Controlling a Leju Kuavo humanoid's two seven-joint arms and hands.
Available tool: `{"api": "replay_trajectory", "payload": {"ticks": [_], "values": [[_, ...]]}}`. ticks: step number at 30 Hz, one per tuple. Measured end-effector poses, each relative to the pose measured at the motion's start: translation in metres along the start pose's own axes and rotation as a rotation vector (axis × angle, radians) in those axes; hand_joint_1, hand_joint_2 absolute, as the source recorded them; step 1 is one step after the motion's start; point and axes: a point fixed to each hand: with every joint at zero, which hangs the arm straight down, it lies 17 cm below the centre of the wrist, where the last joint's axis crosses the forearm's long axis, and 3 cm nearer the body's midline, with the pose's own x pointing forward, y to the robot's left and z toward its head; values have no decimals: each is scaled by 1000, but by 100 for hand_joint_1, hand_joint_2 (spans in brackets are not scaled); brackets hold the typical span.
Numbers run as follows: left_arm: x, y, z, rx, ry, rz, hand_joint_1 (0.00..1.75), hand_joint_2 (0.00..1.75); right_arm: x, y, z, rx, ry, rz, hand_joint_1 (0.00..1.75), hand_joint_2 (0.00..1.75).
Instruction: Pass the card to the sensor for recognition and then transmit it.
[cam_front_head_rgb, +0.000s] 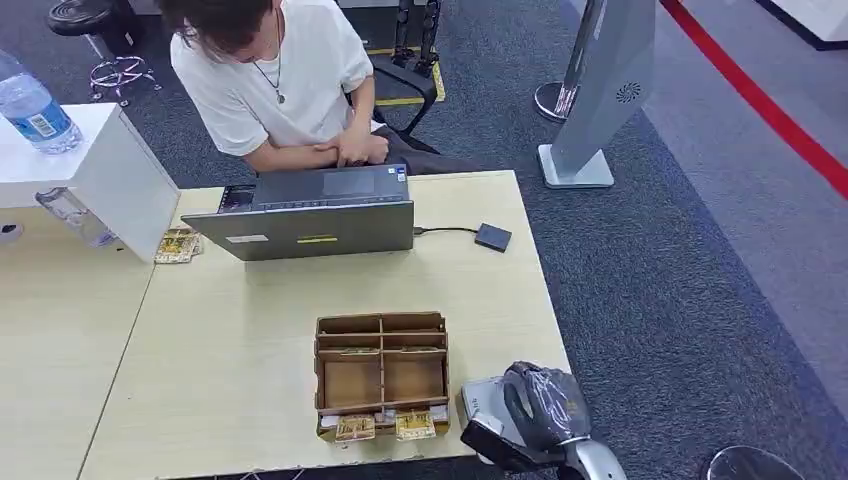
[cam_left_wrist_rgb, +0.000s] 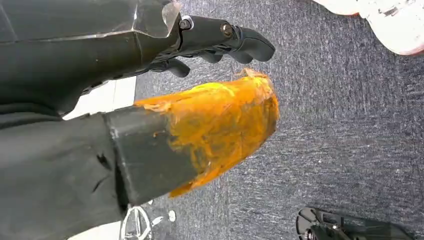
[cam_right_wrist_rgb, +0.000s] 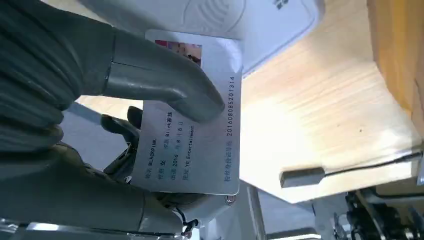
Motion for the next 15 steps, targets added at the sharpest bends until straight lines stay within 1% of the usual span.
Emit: {"api": "replay_trajectory", "payload": {"ticks": [5, 15], "values": [[0, -1, 1, -1, -2, -4, 0, 0, 3, -15, -5, -64, -11, 27, 175, 175], [1, -2, 1, -1, -3, -9, 0, 0, 30, -59, -23, -226, -91, 78, 175, 175]]}}
